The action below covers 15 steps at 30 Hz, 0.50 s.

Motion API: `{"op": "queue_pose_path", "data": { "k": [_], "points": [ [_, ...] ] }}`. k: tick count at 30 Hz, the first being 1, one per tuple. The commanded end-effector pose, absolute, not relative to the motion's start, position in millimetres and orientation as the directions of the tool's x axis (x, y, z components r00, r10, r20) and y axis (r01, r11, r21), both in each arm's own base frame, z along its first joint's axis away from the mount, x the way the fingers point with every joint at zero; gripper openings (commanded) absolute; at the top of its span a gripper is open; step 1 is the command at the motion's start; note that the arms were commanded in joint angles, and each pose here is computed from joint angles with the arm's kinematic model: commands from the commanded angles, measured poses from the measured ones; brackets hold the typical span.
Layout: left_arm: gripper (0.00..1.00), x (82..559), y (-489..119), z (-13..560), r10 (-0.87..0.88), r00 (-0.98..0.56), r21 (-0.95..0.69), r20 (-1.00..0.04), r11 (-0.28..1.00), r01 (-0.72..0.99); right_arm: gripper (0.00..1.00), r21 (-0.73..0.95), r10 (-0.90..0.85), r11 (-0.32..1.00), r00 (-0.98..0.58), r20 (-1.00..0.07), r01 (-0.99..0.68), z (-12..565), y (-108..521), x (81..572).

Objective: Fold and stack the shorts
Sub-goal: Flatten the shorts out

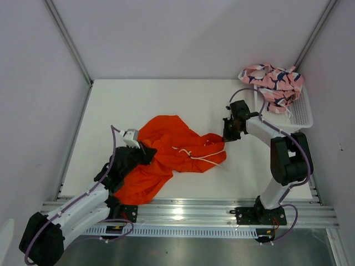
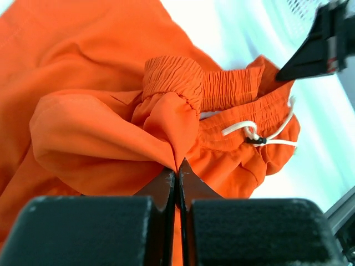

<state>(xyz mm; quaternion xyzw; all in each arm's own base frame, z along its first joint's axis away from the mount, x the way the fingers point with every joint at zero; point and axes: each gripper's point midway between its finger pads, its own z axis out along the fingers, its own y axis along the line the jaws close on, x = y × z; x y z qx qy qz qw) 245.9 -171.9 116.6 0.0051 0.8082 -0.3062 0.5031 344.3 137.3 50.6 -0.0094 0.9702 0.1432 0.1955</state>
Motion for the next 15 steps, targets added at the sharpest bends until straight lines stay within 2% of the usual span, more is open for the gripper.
{"op": "queue_pose_path", "data": {
  "k": [1, 6, 9, 10, 11, 12, 15],
  "points": [
    [0.0, 250, -159, 143, -0.4, -0.385, -0.524, -0.832, 0.796, 0.305, 0.0, 0.212, 0.062, 0.977, -0.921, -0.385, -0.023, 43, 122, 346],
    [0.04, 248, -132, 139, -0.445, -0.36, -0.528, -0.82, 0.831, 0.175, 0.0, 0.209, 0.189, 0.972, -0.872, -0.45, 0.103, 54, 95, 359],
    [0.17, 243, -115, 116, -0.44, -0.419, -0.504, -0.794, 0.862, 0.05, 0.0, 0.215, 0.208, 0.97, -0.857, -0.471, 0.118, 58, 92, 360],
    [0.31, 243, -111, 113, -0.44, -0.432, -0.497, -0.787, 0.867, 0.022, 0.0, 0.213, 0.204, 0.97, -0.856, -0.474, 0.114, 58, 92, 360],
    [0.41, 240, -110, 107, -0.43, -0.461, -0.484, -0.776, 0.875, -0.002, 0.0, 0.207, 0.2, 0.972, -0.858, -0.473, 0.113, 57, 92, 358],
    [0.63, 239, -109, 104, -0.431, -0.475, -0.483, -0.768, 0.875, -0.013, 0.0, 0.202, 0.193, 0.974, -0.851, -0.488, 0.105, 60, 94, 358],
    [0.85, 239, -115, 113, -0.421, -0.503, -0.484, -0.755, 0.875, -0.005, 0.0, 0.204, 0.186, 0.974, -0.849, -0.495, 0.095, 58, 97, 352]
  ]
}}
